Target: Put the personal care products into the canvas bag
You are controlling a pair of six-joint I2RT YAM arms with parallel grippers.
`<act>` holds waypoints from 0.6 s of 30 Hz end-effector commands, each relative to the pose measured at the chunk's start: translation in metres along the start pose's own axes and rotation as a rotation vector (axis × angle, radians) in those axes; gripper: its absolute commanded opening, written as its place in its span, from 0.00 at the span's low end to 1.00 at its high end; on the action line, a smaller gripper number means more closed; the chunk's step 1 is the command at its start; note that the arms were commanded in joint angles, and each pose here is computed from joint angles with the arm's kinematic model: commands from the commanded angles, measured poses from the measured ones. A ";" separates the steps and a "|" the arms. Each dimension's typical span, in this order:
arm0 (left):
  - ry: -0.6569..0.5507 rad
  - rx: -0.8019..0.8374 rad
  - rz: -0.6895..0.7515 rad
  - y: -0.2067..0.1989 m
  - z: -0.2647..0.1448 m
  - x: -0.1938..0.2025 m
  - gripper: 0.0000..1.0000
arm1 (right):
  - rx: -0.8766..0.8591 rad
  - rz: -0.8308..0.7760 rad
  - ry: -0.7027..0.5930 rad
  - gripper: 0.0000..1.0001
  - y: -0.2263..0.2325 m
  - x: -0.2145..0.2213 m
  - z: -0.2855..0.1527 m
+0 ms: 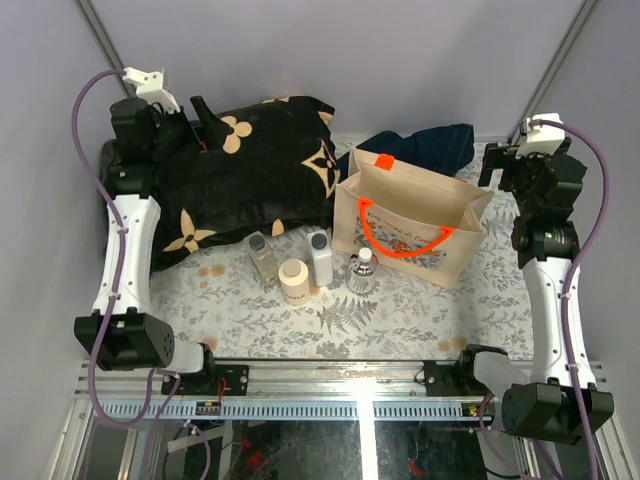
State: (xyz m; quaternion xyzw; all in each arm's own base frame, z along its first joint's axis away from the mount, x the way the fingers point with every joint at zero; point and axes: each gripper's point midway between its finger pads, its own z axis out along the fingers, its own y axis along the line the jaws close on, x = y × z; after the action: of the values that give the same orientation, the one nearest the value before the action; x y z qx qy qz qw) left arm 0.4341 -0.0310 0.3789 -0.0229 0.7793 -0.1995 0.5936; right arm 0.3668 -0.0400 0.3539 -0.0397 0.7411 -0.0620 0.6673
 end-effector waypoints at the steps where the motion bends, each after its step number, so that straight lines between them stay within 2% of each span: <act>1: -0.039 0.000 -0.003 -0.003 -0.008 -0.004 1.00 | -0.012 -0.014 -0.096 1.00 0.000 -0.042 -0.005; 4: -0.022 0.101 0.049 -0.019 -0.011 0.002 1.00 | -0.028 -0.005 -0.092 1.00 0.003 -0.046 -0.006; 9: 0.006 0.208 0.055 -0.041 -0.006 -0.001 1.00 | -0.069 0.032 -0.082 1.00 0.011 -0.049 -0.009; 12: 0.053 0.280 0.126 -0.080 0.009 0.005 1.00 | -0.119 0.071 -0.072 1.00 0.022 -0.047 -0.011; 14: 0.084 0.342 0.192 -0.124 0.022 0.014 1.00 | -0.143 0.097 -0.050 1.00 0.028 -0.044 -0.012; 18: 0.138 0.431 0.266 -0.180 0.046 0.034 1.00 | -0.120 0.128 0.022 1.00 0.026 -0.035 -0.015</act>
State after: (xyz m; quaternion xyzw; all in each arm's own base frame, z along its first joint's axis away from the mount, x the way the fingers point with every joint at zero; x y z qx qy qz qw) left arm 0.4343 -0.1683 0.3969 0.1539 0.7603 -0.2854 0.5629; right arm 0.3616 -0.0170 0.3668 -0.0418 0.7534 0.0031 0.6563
